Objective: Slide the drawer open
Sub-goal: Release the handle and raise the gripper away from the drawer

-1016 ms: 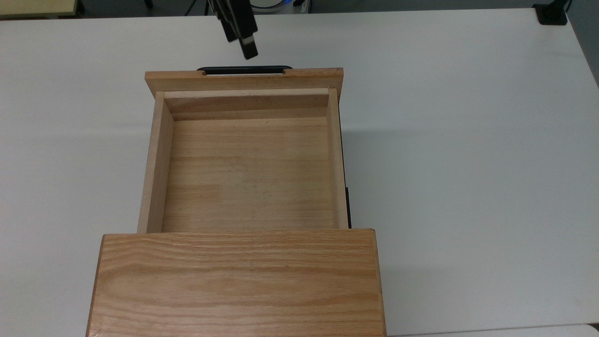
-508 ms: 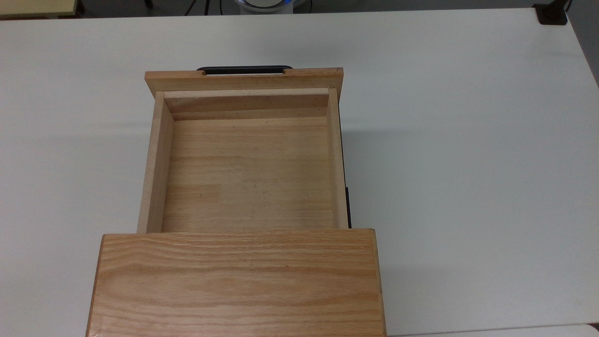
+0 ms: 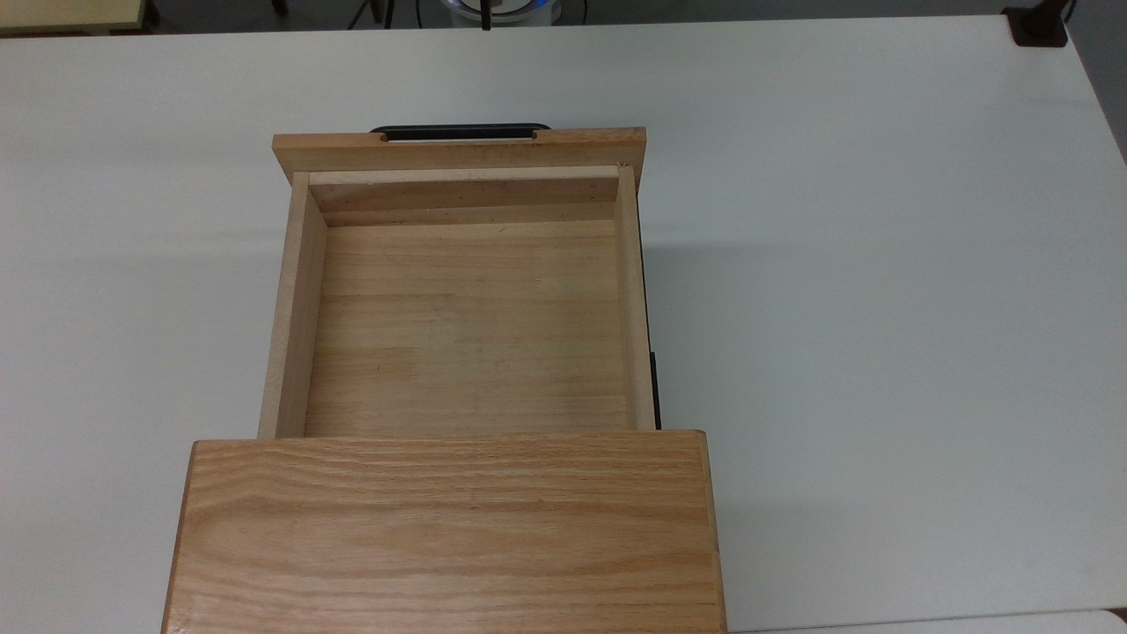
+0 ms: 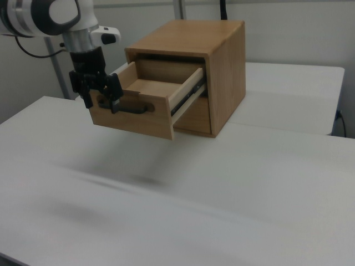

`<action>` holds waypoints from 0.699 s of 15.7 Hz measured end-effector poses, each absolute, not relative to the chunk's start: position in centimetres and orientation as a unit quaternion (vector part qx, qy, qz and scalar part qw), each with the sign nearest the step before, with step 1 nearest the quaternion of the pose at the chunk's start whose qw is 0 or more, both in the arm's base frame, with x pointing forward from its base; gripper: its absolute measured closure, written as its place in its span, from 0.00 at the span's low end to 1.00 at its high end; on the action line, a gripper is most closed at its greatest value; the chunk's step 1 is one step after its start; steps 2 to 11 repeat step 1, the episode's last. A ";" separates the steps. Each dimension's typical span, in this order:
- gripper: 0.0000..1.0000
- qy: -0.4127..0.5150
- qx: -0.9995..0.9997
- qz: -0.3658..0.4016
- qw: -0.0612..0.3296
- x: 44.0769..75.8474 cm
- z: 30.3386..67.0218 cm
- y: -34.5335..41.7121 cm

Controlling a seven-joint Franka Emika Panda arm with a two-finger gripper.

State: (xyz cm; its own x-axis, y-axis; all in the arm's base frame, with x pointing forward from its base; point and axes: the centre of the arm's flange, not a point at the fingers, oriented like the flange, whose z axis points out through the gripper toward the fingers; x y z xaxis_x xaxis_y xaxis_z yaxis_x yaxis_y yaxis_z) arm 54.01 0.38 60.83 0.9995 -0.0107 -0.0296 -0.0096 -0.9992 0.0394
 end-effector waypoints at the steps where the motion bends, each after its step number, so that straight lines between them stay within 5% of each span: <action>1: 0.00 -0.005 1.000 -0.014 0.020 54.3 60.8 0.2; 11: 0.00 -0.005 1.000 -0.014 0.020 54.3 60.8 0.2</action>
